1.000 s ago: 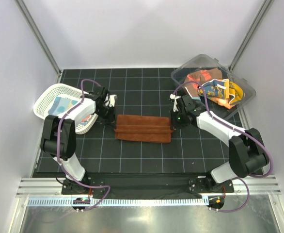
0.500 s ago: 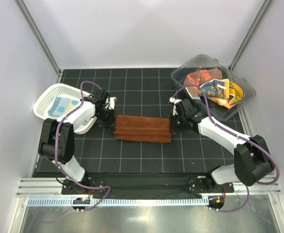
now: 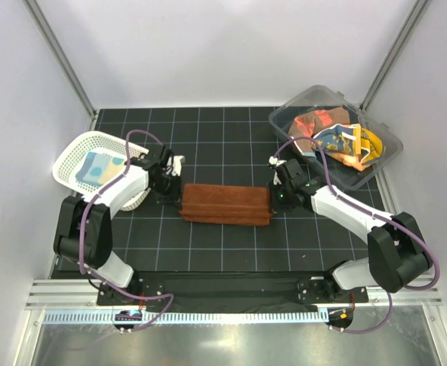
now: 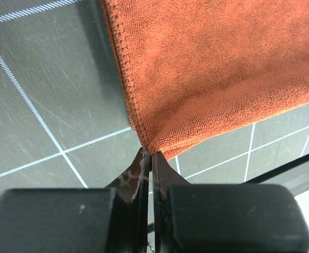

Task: Fold and stack the towels
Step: Fold the towel

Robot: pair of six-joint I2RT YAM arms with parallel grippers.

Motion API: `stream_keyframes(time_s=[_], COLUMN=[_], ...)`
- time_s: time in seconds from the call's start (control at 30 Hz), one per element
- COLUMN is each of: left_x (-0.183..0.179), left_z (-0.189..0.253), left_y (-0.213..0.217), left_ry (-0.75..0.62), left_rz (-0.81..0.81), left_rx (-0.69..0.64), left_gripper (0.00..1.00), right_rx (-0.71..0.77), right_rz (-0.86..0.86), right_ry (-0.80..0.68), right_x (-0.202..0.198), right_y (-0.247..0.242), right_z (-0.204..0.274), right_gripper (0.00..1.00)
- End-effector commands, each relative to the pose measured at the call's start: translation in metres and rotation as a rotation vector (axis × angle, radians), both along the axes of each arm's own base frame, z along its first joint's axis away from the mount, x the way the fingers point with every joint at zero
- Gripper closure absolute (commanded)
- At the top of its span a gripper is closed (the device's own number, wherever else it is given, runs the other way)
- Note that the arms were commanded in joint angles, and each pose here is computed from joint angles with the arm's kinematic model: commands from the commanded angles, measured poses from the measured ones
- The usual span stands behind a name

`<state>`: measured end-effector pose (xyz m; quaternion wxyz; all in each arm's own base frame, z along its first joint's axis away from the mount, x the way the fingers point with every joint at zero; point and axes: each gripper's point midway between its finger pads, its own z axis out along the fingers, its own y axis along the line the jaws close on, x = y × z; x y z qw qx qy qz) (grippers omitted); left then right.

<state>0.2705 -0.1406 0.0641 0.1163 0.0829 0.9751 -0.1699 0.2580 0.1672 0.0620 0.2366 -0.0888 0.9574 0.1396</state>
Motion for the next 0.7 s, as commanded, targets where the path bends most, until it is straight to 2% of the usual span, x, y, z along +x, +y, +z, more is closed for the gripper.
stream_keyframes(time_s=[0.0,0.17,0.2,0.3,0.33,0.37,0.43,0.5,0.53,0.6,0.67], left_x=[-0.004,-0.01,-0.012,-0.014,-0.014,-0.015,-0.01,-0.002,0.001,0.012,0.019], left_z=[0.01,0.001,0.0,-0.002,0.001,0.005,0.015,0.037,0.049,0.068,0.083], left_y=[0.003,0.003,0.004,0.007,0.009,0.011,0.022,0.026,0.022,0.004,-0.024], left_ry=[-0.027,0.001,0.008,0.025,0.015,0.017,-0.01,-0.052,-0.075,-0.119,-0.132], left_rz=[0.007,0.004,0.002,0.009,0.017,0.023,0.053,0.103,0.117,0.142,0.155], left_rx=[0.0,0.026,0.036,0.065,0.075,0.089,0.148,0.167,0.137,0.034,-0.13], left_gripper=[0.96,0.92,0.88,0.77,0.77,0.76,0.67,0.65,0.64,0.56,0.55], right_rx=[-0.044,-0.041,-0.04,-0.039,-0.049,-0.041,-0.047,-0.05,-0.034,0.046,0.085], right_rz=[-0.036,-0.057,-0.058,-0.067,-0.073,-0.077,-0.083,-0.113,-0.109,-0.081,-0.078], right_ry=[0.0,0.002,0.003,0.007,0.02,0.012,0.026,-0.023,-0.026,-0.034,-0.027], right_x=[-0.002,-0.005,-0.007,-0.01,-0.014,-0.013,-0.018,-0.01,-0.009,-0.004,0.003], right_y=[-0.011,-0.014,-0.014,-0.016,-0.019,-0.018,-0.021,-0.023,-0.021,-0.003,0.007], right_z=[0.002,0.002,0.003,0.006,0.008,0.014,0.021,0.04,0.045,0.058,0.059], right_gripper=[0.92,0.91,0.89,0.73,0.66,0.64,0.62,0.59,0.58,0.56,0.56])
